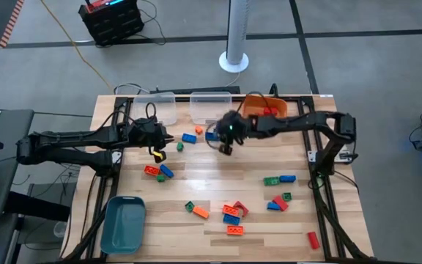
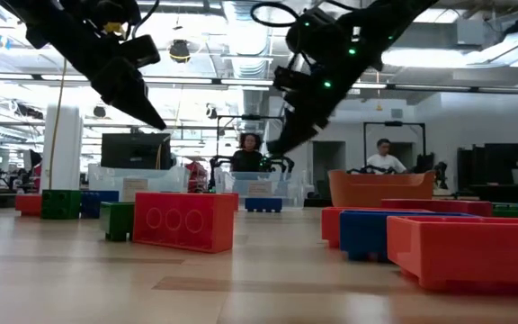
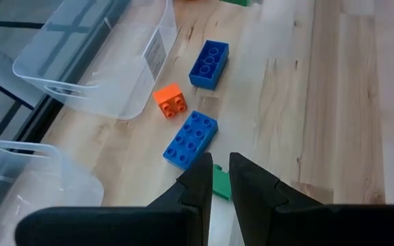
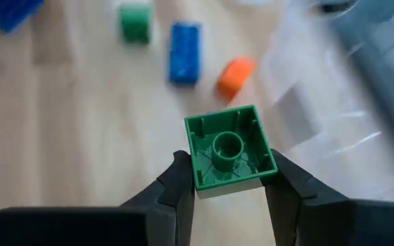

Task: Sort blocks
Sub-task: Put the green game piece into the right transparent bin

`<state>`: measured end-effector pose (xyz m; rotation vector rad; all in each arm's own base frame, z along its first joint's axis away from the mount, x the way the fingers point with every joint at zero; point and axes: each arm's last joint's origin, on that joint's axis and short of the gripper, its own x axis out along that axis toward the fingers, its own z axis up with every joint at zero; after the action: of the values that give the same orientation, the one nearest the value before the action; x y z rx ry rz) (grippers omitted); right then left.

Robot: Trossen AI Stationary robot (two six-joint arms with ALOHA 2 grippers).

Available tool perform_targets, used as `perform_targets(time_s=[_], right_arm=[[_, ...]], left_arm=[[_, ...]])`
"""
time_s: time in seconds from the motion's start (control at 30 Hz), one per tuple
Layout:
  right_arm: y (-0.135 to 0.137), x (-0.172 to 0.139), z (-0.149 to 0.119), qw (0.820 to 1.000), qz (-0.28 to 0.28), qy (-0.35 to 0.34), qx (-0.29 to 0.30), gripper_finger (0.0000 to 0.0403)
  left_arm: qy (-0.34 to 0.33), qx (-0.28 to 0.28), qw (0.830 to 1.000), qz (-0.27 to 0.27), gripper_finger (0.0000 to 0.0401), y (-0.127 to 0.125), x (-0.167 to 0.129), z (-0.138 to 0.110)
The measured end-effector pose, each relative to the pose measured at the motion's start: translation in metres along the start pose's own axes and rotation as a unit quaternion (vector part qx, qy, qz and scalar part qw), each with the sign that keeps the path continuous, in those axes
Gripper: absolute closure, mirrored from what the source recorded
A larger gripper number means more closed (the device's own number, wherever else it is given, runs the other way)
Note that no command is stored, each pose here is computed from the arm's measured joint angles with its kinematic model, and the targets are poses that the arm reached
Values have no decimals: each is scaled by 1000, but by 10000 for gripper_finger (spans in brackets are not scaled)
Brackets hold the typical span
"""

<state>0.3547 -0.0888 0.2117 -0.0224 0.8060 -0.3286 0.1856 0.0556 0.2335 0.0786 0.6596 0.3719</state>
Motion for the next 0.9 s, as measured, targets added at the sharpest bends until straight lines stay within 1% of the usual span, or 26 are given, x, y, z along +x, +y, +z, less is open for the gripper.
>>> perform_targets(time_s=[0.13, 0.2, 0.27, 0.3, 0.33, 0.37, 0.43, 0.5, 0.63, 0.73, 0.83, 0.9], right_arm=[[-32, 4, 23, 999, -32, -42, 12, 265], [-49, 12, 26, 999, -44, -26, 16, 265], [-65, 20, 35, 997, -60, -32, 25, 265], [-72, 28, 34, 998, -63, -12, 28, 265], [-78, 35, 36, 997, -67, -6, 32, 265], [-85, 42, 42, 996, -73, -15, 38, 265], [-98, 56, 45, 996, -79, 3, 46, 263], [-111, 68, 53, 995, -86, 6, 57, 260], [-131, 89, 59, 992, -91, 50, 69, 246], [-143, 97, 64, 992, -74, 69, 80, 224], [-146, 103, 67, 992, -24, 70, 98, 194], [-146, 108, 67, 992, 0, 71, 102, 176]], left_arm=[[-14, 4, 1000, 2, 356, 0, 0, 3], [-22, 3, 1000, 3, 356, 1, 0, 4], [-27, 3, 1000, 4, 356, 1, 0, 5], [-28, 2, 1000, 3, 356, 1, 0, 6], [-29, 2, 1000, 4, 356, 1, 0, 6], [-30, 2, 1000, 4, 356, 1, 0, 6], [-25, 0, 1000, 3, 356, 1, 1, 5], [-23, -1, 1000, 3, 356, 0, 2, 5], [-19, -2, 1000, 0, 356, -1, 4, 5], [-18, -3, 1000, 0, 356, -1, 4, 5], [-15, -4, 1000, 0, 356, -1, 4, 4], [-13, -6, 1000, -1, 356, -1, 4, 4]])
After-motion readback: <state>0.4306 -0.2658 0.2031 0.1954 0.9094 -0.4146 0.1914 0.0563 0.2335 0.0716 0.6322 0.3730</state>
